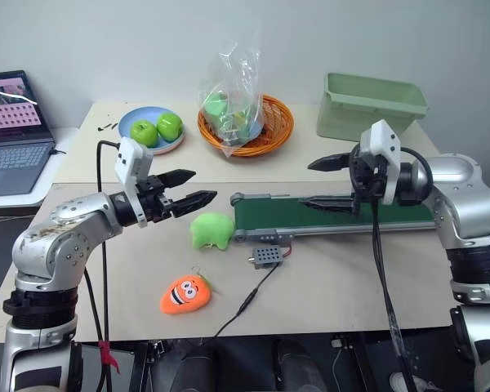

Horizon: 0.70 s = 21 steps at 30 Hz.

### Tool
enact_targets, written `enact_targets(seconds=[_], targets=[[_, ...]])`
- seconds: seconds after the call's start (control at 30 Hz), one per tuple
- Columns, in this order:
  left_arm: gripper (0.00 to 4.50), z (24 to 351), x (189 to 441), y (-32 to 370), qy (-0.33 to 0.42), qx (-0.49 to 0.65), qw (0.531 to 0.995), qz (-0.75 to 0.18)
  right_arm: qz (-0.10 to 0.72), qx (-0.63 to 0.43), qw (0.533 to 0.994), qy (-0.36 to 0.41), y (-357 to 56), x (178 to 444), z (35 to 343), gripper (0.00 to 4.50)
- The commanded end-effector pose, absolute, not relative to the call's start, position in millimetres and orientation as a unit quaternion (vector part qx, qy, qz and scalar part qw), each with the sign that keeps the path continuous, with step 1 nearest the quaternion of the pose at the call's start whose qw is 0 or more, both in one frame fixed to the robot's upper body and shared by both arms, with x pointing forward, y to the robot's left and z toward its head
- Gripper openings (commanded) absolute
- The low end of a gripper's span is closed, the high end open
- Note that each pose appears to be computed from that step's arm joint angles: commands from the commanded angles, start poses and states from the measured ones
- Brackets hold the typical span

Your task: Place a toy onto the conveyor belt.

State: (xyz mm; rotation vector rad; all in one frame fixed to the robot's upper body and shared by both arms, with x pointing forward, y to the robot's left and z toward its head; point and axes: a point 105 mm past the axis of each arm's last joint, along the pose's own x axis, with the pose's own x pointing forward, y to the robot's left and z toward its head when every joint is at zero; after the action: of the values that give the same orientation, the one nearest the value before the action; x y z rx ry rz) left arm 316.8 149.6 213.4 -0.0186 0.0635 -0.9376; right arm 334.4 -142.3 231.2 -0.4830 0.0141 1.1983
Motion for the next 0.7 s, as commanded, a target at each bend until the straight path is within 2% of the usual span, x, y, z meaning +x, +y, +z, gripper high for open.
enact_targets(seconds=[0.03, 0.3, 0.4, 0.53, 0.7], targets=[[4.39, 216, 314, 147, 0.024, 0.000, 0.888, -0.459, 0.555, -0.241, 0.796, -0.023, -141, 333, 247, 4.50], [4.39, 219, 316, 145, 0.003, -0.008, 0.889, -0.457, 0.557, -0.242, 0.794, -0.023, -140, 333, 248, 4.50], [4.39, 222, 326, 143, -0.022, 0.055, 0.905, -0.421, 0.560, -0.242, 0.792, -0.019, -141, 333, 246, 4.50], [4.39, 227, 311, 135, -0.054, 0.104, 0.890, -0.441, 0.567, -0.242, 0.787, -0.018, -137, 336, 245, 4.50], [4.39, 208, 287, 131, -0.012, 0.103, 0.867, -0.487, 0.583, -0.245, 0.775, -0.012, -136, 333, 243, 4.50]])
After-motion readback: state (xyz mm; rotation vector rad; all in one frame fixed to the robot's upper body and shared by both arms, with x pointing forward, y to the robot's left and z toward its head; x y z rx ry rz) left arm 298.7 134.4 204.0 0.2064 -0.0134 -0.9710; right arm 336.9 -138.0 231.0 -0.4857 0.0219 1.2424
